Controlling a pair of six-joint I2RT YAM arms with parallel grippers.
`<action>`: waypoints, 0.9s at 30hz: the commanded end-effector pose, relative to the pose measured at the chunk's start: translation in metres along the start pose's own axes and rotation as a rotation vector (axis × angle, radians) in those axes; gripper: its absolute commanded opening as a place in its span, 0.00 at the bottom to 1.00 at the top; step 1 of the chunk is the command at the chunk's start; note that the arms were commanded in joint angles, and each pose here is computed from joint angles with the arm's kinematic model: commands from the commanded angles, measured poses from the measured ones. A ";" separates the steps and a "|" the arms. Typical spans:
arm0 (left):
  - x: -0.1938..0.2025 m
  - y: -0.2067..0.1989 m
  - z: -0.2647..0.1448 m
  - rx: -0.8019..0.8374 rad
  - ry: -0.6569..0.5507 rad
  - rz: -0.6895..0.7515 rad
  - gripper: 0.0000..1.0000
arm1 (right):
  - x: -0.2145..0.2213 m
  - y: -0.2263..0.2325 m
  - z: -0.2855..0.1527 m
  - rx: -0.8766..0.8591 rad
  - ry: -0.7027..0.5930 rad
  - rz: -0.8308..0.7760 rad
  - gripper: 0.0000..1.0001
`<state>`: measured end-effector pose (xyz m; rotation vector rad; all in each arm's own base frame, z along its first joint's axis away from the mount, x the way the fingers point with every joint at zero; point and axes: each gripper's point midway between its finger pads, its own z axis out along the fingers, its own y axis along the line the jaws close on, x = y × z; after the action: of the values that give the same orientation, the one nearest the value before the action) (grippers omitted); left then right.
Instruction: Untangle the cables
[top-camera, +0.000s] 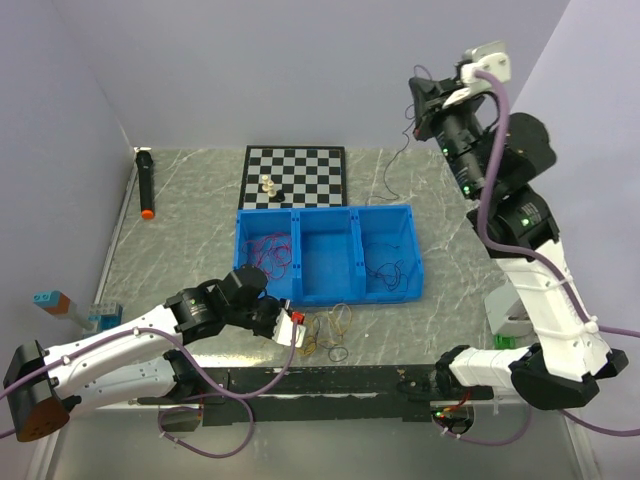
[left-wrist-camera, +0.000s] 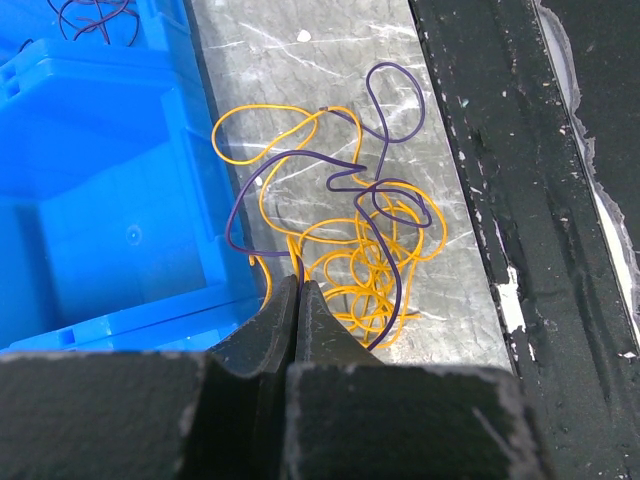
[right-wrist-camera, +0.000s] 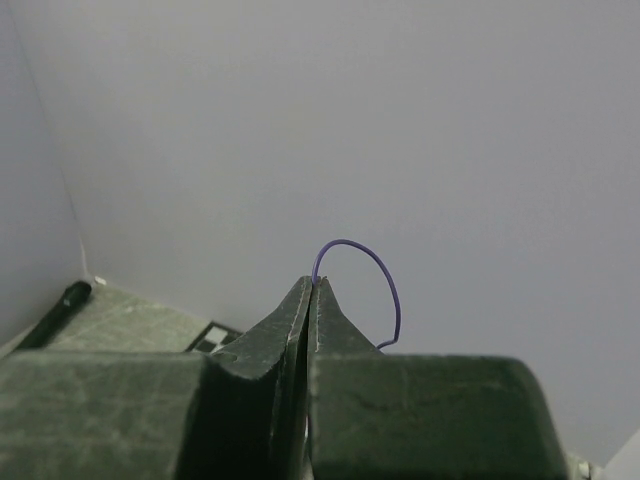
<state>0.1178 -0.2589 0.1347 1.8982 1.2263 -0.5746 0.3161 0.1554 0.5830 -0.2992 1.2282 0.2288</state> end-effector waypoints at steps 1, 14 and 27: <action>-0.009 0.002 -0.001 -0.002 -0.046 0.021 0.01 | -0.058 -0.020 -0.014 0.049 -0.139 0.003 0.00; -0.012 0.004 -0.003 -0.004 -0.054 0.013 0.01 | -0.025 -0.017 -0.009 0.040 -0.072 0.006 0.00; -0.016 0.008 -0.005 -0.019 -0.064 0.017 0.01 | 0.102 -0.021 -0.020 0.090 0.136 0.032 0.00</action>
<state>0.1184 -0.2580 0.1344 1.8924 1.2337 -0.5824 0.3474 0.1429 0.4832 -0.2927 1.4124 0.1647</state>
